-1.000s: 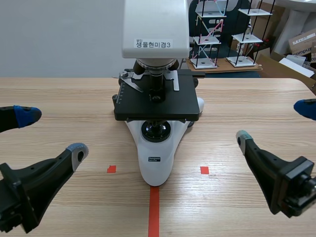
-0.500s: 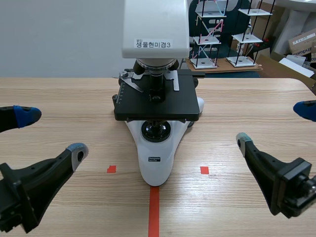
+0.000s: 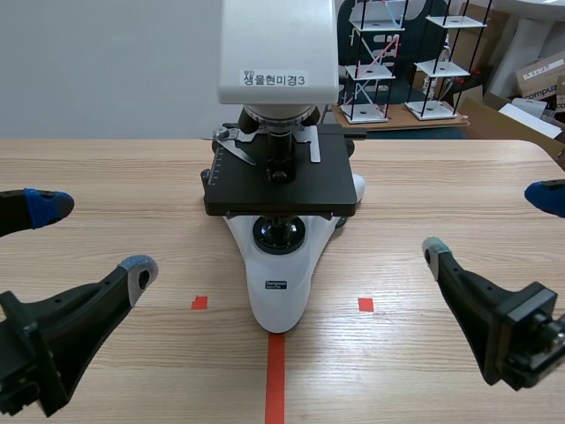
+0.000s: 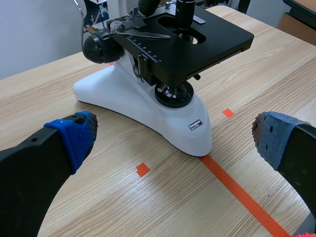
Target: Return to the home posture
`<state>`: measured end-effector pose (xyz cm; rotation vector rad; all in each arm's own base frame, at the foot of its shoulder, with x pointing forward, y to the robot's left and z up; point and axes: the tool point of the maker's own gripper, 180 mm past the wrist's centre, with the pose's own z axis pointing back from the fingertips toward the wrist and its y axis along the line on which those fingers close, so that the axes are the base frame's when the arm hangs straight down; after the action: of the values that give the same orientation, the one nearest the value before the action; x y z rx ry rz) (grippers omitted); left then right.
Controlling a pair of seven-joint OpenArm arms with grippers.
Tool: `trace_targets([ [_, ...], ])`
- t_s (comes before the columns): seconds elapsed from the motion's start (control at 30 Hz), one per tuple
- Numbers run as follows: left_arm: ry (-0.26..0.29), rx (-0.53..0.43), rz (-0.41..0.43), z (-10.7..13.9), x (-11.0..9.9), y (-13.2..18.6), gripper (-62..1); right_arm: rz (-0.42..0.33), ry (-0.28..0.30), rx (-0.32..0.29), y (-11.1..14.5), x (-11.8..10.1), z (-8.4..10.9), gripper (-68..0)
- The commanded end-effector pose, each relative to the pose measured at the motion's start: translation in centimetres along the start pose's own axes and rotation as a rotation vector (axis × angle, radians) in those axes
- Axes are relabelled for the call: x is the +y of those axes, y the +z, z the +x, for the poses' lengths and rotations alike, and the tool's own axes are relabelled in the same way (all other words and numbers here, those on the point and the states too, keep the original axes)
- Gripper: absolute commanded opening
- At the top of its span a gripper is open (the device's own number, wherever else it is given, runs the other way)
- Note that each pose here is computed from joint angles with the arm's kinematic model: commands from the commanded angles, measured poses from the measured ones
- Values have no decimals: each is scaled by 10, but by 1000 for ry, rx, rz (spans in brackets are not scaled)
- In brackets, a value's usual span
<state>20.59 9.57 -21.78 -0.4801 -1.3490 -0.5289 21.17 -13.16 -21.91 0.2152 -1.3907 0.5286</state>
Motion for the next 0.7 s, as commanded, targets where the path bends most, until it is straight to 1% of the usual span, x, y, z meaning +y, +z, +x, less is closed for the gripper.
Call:
trace_targets([
  [0.0,3,-30,5,7,1,-1,14,4,7,-25,-2,-1,6,4],
  [0.67,3,-30,6,7,1,-1,14,4,6,-34,-2,-2,8,4],
])
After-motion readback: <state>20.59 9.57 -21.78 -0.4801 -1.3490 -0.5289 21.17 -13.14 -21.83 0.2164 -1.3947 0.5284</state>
